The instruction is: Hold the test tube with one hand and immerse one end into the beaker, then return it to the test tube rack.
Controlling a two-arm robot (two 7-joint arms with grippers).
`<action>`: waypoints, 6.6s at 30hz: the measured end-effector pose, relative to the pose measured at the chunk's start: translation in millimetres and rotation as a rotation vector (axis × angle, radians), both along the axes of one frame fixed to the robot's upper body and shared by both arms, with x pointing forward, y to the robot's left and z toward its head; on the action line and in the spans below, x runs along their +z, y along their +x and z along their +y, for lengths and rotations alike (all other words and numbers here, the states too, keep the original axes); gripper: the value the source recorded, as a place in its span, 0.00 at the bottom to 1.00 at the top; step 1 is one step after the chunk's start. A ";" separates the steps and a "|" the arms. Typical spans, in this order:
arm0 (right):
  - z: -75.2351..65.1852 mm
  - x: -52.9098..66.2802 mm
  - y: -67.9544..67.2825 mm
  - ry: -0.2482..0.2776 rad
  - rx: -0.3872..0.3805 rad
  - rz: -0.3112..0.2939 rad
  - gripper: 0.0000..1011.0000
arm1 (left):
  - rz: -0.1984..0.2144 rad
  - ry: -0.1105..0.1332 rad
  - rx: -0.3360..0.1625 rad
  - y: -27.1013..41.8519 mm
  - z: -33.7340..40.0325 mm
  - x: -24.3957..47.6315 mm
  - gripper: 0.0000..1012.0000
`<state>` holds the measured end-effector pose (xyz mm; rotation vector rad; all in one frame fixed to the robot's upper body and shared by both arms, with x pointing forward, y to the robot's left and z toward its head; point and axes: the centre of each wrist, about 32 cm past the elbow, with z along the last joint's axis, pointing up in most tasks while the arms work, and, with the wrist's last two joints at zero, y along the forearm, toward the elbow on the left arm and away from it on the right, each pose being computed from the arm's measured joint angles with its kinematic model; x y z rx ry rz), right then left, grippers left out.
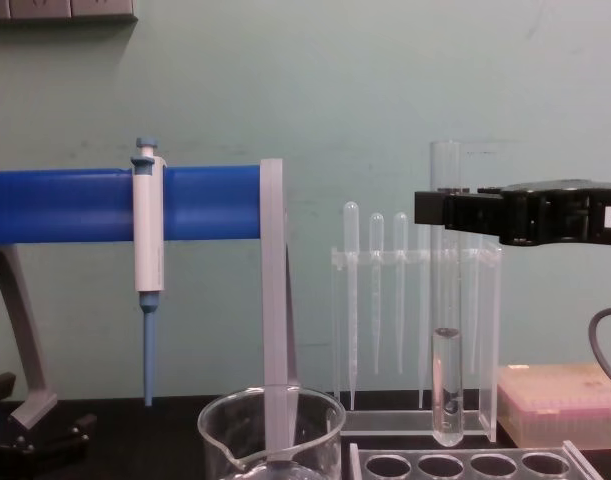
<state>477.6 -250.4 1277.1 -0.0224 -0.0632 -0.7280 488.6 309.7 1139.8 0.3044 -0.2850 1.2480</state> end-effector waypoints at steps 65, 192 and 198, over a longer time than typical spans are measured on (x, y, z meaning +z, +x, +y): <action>0.0 0.0 0.0 0.000 0.000 0.000 0.22 | 0.000 0.000 0.000 0.0 0.0 0.0 0.99; 84.8 -82.9 48.7 0.017 0.110 0.038 0.22 | 0.000 0.000 0.000 0.0 0.0 0.0 0.99; 84.8 -82.9 48.7 0.017 0.110 0.038 0.22 | 0.000 0.000 0.000 0.0 0.0 0.0 0.99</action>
